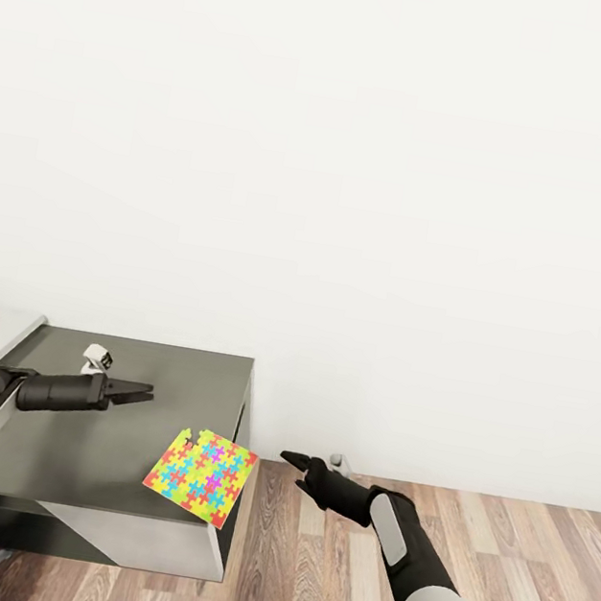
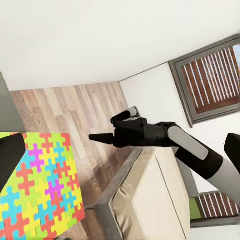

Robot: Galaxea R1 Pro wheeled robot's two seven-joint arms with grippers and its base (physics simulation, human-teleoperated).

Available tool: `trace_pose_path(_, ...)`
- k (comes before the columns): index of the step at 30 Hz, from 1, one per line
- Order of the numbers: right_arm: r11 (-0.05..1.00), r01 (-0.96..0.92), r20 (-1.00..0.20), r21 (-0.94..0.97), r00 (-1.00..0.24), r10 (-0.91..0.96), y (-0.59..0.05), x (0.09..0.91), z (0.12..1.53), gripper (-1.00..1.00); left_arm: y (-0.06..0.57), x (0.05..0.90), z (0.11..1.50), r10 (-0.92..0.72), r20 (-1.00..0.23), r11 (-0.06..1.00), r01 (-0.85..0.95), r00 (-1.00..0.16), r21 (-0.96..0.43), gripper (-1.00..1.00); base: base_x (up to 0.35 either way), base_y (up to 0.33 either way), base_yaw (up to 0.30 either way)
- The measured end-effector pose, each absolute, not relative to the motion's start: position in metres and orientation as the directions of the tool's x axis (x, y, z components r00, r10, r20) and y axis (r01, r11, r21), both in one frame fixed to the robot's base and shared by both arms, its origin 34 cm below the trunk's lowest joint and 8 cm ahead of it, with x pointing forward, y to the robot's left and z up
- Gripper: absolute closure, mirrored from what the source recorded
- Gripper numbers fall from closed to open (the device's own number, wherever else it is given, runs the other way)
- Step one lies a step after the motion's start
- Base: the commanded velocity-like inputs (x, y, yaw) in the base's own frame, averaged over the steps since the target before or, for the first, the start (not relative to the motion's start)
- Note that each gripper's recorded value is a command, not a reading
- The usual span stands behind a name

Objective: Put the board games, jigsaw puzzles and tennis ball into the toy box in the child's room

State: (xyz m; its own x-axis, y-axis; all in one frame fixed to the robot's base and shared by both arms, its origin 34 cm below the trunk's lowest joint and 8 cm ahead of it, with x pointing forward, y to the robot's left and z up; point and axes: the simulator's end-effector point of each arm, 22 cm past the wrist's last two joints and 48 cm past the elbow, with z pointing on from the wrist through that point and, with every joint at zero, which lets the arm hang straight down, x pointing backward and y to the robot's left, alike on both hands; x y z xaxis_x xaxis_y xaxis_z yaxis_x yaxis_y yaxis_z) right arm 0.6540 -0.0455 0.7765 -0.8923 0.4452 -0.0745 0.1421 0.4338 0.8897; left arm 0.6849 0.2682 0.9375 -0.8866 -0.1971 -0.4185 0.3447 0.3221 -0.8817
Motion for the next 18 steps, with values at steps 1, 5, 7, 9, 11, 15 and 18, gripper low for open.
trace_pose_path(1, 0.433, 0.138, -0.079, 0.891, -0.891, 0.447, -0.045, 0.655, 0.777, -1.0, 0.268, 0.685, 0.937, -0.195, -0.417, 0.325, 0.343, -0.888, -0.881, -1.0, 0.0, 0.0, 0.0)
trace_pose_path(5, 0.448, 0.128, -0.103, 0.885, -0.884, 0.457, -0.053, 0.659, 0.775, -1.0, 0.268, 0.684, 0.935, -0.19, -0.415, 0.33, 0.34, -0.89, -0.88, -1.0, 0.0, 0.0, 0.0)
trace_pose_path(7, 0.454, 0.123, -0.114, 0.883, -0.88, 0.46, -0.056, 0.66, 0.774, -1.0, 0.269, 0.684, 0.935, -0.19, -0.415, 0.331, 0.339, -0.89, -0.88, -1.0, 0.0, 0.0, 0.0)
trace_pose_path(9, 0.458, 0.117, -0.124, 0.881, -0.878, 0.463, -0.057, 0.662, 0.775, -1.0, 0.269, 0.684, 0.935, -0.19, -0.414, 0.331, 0.339, -0.89, -0.881, -1.0, 0.0, 0.0, 0.0)
trace_pose_path(11, 0.46, 0.114, -0.128, 0.881, -0.877, 0.463, -0.057, 0.662, 0.774, -1.0, 0.269, 0.684, 0.935, -0.19, -0.414, 0.331, 0.339, -0.89, -0.88, -1.0, 0.0, 0.0, 0.0)
trace_pose_path(15, 0.461, 0.115, -0.126, 0.88, -0.879, 0.46, -0.056, 0.661, 0.774, -1.0, 0.269, 0.684, 0.935, -0.19, -0.414, 0.332, 0.339, -0.89, -0.881, -1.0, 0.0, 0.0, 0.0)
trace_pose_path(18, 0.46, 0.117, -0.124, 0.88, -0.879, 0.46, -0.056, 0.661, 0.771, -1.0, 0.269, 0.684, 0.932, -0.19, -0.414, 0.332, 0.338, -0.89, -0.881, -1.0, 0.0, 0.0, 0.0)
